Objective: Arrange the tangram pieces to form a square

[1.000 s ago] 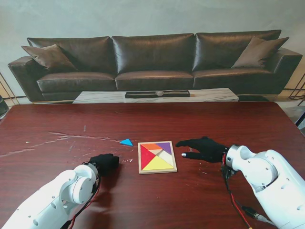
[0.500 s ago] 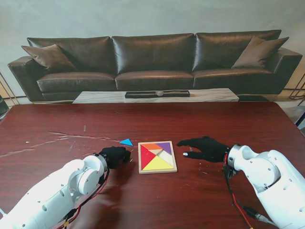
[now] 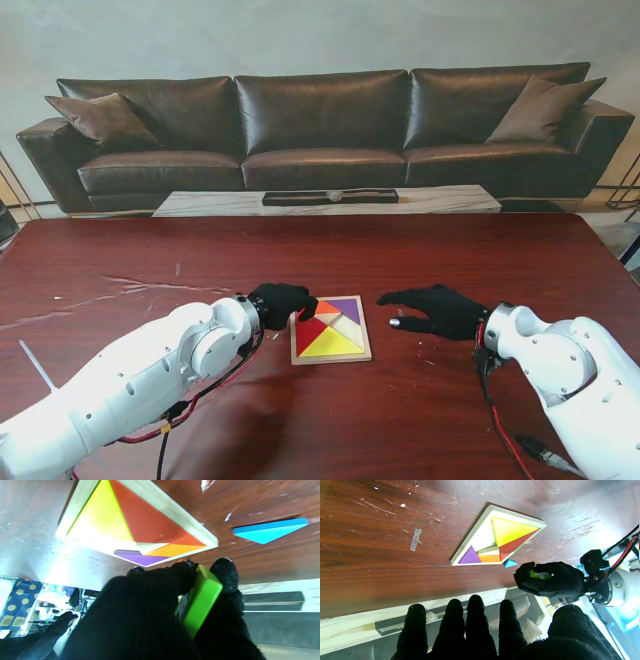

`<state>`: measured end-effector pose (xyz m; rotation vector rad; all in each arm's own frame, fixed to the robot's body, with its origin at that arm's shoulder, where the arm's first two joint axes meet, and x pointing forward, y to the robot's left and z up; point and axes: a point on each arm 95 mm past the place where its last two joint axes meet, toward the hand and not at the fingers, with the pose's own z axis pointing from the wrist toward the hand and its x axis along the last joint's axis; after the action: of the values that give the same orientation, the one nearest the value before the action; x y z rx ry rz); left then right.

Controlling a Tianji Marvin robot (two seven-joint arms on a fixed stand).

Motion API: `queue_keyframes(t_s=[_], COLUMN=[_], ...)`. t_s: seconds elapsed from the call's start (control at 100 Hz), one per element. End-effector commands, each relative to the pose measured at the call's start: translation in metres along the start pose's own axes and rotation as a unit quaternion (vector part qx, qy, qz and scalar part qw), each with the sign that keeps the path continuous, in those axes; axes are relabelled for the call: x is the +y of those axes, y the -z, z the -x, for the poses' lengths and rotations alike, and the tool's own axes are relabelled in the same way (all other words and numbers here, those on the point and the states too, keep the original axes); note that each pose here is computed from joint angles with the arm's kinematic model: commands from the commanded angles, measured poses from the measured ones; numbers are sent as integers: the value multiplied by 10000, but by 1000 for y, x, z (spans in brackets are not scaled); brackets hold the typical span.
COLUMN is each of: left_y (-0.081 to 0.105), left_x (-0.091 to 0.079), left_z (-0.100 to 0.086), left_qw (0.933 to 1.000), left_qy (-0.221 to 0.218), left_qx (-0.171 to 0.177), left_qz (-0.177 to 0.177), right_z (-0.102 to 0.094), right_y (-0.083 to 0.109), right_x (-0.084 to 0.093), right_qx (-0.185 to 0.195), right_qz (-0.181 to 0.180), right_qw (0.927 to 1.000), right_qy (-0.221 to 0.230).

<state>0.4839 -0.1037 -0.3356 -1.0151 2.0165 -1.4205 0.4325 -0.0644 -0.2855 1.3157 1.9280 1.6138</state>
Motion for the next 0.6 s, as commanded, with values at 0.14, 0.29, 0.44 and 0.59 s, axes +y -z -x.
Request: queue_keyframes(t_s=[0.14,0.29,0.44,0.59], left_y=[-19,-29,-37,-43], left_x=[-6,-4,0,6], left_z=[-18,-23,-26,-30], left_qw=[9993,9985,9977,9967], left_qy=[-42,-142,-204,-271], left_qx=[366,527,644,768], left_qz=[-62,-55,-11,35], right_z=[0,1,1,2], right_y=[5,7,9,12], right_x=[-4,-4,-5,-5], right_qx=[-22,-43,-63,-85], right_qz=[-13,-6,-16,-15], right_qw=[10000,10000,10000,10000], right_qy=[31,25,32,33])
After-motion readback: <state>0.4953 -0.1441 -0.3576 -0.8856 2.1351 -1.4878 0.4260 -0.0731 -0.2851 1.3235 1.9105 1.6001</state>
